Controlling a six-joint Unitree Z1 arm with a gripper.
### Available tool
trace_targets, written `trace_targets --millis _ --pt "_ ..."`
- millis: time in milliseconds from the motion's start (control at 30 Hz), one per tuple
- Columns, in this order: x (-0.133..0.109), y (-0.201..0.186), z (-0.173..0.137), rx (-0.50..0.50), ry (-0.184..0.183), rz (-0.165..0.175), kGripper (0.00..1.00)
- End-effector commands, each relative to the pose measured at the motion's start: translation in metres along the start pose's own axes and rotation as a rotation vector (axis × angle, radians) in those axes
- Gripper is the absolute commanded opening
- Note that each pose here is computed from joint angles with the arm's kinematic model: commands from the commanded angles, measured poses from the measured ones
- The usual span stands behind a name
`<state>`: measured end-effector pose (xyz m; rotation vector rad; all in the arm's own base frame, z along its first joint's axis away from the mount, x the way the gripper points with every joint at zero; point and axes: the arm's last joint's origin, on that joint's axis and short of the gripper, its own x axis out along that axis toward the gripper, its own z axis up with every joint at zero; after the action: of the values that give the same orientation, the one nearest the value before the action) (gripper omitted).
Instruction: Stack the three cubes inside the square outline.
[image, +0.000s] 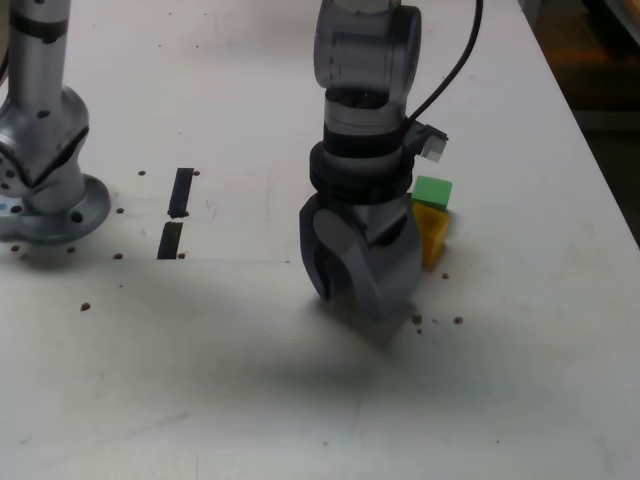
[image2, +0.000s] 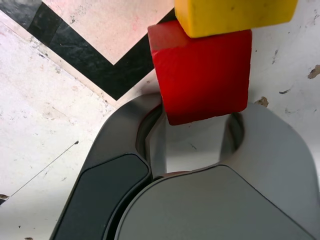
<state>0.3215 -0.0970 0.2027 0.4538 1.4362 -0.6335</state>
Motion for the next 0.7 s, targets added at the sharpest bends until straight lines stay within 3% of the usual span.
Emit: trace_targets --millis 0,133,300,367,667 --pt "0.003 0.000 0.000 -0.002 0.008 0.000 0.29" --pt "0.003 -0.001 -0.004 -0.002 0.011 -0.001 0.35" --pt "-0.001 -0.007 -0.014 0.000 0.016 -0.002 0.68" --pt "-0.003 -0.010 -0.017 0.004 0.017 0.002 0.77" --pt "-0.014 -0.017 -0.011 0.040 -0.017 0.036 0.87"
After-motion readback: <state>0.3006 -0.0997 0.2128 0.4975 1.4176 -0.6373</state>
